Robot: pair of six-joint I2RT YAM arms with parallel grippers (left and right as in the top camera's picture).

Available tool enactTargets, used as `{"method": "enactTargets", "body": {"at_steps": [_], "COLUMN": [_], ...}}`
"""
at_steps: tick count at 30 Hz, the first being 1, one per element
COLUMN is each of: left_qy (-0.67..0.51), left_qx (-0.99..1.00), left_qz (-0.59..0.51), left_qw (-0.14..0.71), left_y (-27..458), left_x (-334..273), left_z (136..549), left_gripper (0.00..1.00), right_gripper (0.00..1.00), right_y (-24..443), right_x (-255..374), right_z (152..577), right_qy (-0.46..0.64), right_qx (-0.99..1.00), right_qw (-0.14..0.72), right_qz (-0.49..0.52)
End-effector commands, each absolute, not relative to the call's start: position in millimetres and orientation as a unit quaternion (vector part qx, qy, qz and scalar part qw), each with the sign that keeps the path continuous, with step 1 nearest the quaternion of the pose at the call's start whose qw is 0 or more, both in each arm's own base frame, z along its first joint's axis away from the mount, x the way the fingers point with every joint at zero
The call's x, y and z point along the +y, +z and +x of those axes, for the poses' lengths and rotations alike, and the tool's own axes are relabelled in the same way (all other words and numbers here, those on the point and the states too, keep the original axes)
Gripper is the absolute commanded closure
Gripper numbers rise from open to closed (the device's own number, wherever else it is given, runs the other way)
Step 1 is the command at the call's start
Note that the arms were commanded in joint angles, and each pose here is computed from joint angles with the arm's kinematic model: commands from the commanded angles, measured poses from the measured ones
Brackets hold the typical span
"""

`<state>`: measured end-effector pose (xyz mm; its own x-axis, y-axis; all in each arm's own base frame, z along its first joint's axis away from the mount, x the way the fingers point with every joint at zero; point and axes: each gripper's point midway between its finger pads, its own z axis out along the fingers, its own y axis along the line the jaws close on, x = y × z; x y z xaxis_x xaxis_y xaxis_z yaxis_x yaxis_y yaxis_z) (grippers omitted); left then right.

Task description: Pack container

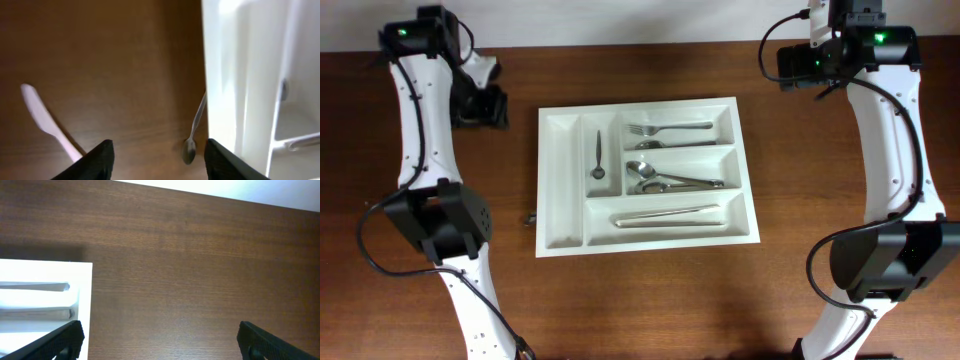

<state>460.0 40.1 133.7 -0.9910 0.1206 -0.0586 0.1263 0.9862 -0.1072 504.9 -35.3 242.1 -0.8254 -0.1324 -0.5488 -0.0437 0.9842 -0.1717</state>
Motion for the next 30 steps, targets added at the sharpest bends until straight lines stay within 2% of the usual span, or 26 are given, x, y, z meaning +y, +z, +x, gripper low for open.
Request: {"method": "enactTargets", "body": {"at_steps": [1, 12, 21, 30], "left_qy": [-0.058, -0.091, -0.095, -0.134], "left_qx": [0.995, 0.987, 0.984, 0.979], "left_qz": [0.078, 0.118, 0.131, 0.145], "left_qw": [-0.004, -0.056, -0.074, -0.05], "left_y": [116.7, 58.0, 42.6, 43.8], "left_x": [40.8, 3.7, -12.1, -37.7], "left_z": [447.0, 431.3, 423.0, 431.5], "left_gripper": [0.43, 0.49, 0.49, 0.49], "right_gripper": [0.01, 0.01, 0.01, 0.01], "right_y": [253.2, 253.2, 253.2, 253.2], "right_x": [-37.3, -37.3, -37.3, -37.3], "right_z": [506.0, 506.0, 506.0, 506.0], "right_qy": [-0.081, -0.081, -0.081, -0.081], "right_qx": [0.948, 0.948, 0.948, 0.948], "right_qw": [0.305, 0.305, 0.305, 0.305], "right_qz": [-0.041, -0.041, -0.041, -0.041]}}
